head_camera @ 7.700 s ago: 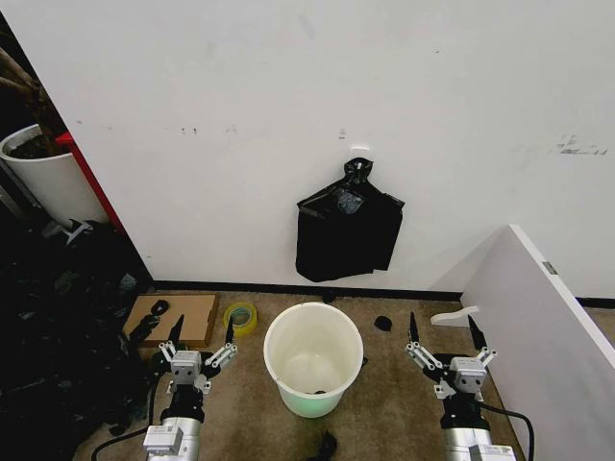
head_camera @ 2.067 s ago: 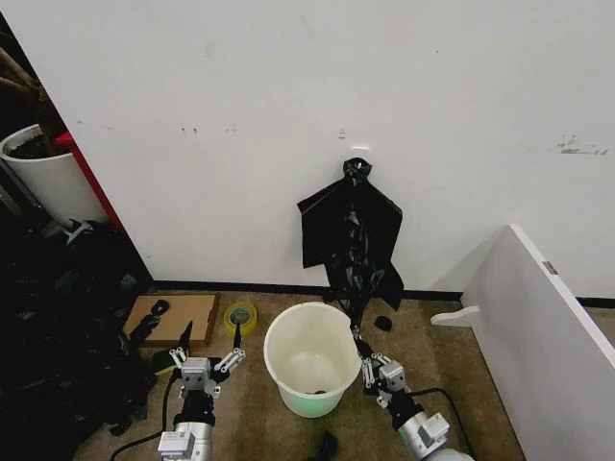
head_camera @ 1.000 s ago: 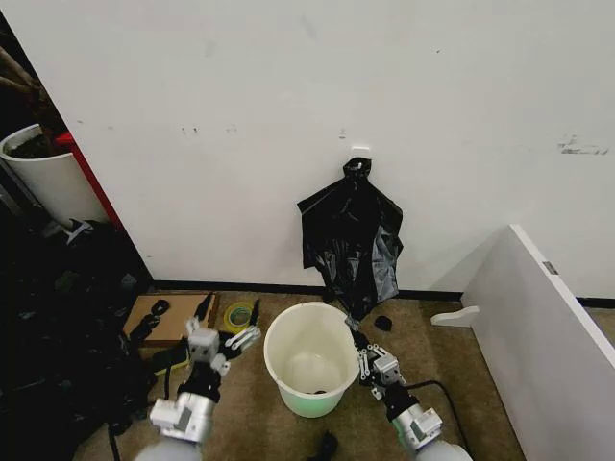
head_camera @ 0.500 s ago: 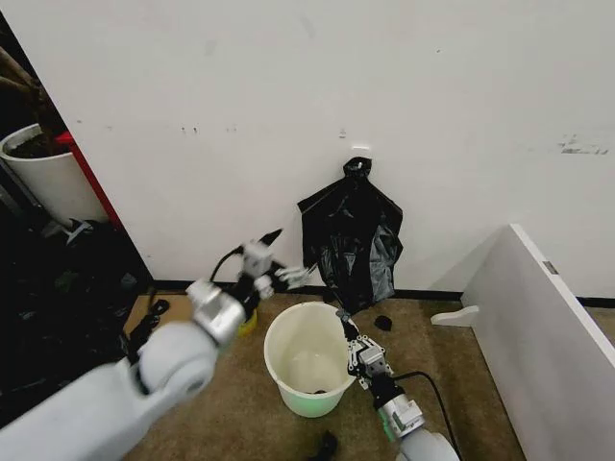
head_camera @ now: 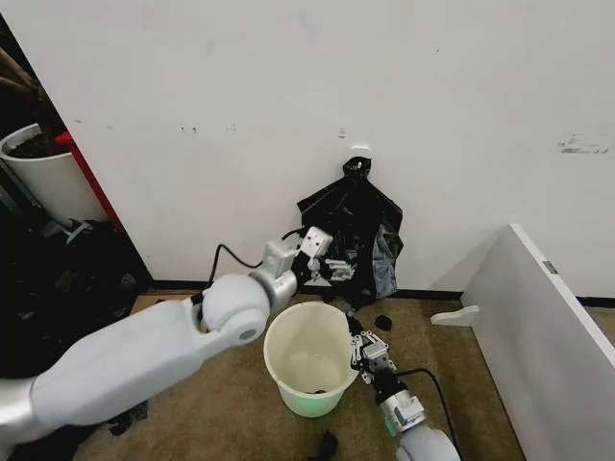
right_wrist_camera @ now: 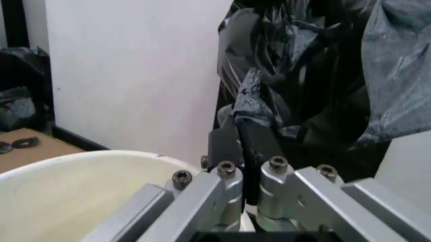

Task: Place the garbage bag over the trash bin.

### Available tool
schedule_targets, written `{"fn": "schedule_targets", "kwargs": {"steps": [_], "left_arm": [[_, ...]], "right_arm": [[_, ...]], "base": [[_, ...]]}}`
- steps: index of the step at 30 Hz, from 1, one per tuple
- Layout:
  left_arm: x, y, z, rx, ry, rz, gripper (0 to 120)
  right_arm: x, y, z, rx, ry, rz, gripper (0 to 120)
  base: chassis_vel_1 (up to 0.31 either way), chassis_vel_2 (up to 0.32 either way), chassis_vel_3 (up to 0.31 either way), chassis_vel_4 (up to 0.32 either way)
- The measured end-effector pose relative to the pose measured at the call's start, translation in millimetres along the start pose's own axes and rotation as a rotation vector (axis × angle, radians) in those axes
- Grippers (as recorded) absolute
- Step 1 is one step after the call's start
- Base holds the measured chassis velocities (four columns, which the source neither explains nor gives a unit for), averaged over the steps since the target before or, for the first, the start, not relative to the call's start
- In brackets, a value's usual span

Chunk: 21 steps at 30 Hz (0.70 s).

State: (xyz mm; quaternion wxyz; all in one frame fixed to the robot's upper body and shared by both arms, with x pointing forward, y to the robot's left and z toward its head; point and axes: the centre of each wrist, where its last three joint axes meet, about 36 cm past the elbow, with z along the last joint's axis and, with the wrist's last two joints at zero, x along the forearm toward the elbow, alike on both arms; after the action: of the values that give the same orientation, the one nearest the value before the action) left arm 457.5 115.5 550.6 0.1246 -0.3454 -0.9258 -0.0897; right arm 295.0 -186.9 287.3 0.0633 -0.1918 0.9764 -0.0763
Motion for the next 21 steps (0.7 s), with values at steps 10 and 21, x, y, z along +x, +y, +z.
{"fn": "schedule_targets", "kwargs": {"steps": [10,21], "left_arm": [[-38.0,6.7,-2.0,0.046,0.07,-0.007,94],[-67.8,3.0,4.0,0.078,0.097,0.018,72]], "right_arm": [[-0.3,-3.9,-1.3,0.005,-0.004,0.001,0],[-2.8,-3.7,-8.5,0.002,-0.02,-0.002,0]], "base": [[0.0,0.0,0.0,0.0],[0.0,0.0,0.0,0.0]]}}
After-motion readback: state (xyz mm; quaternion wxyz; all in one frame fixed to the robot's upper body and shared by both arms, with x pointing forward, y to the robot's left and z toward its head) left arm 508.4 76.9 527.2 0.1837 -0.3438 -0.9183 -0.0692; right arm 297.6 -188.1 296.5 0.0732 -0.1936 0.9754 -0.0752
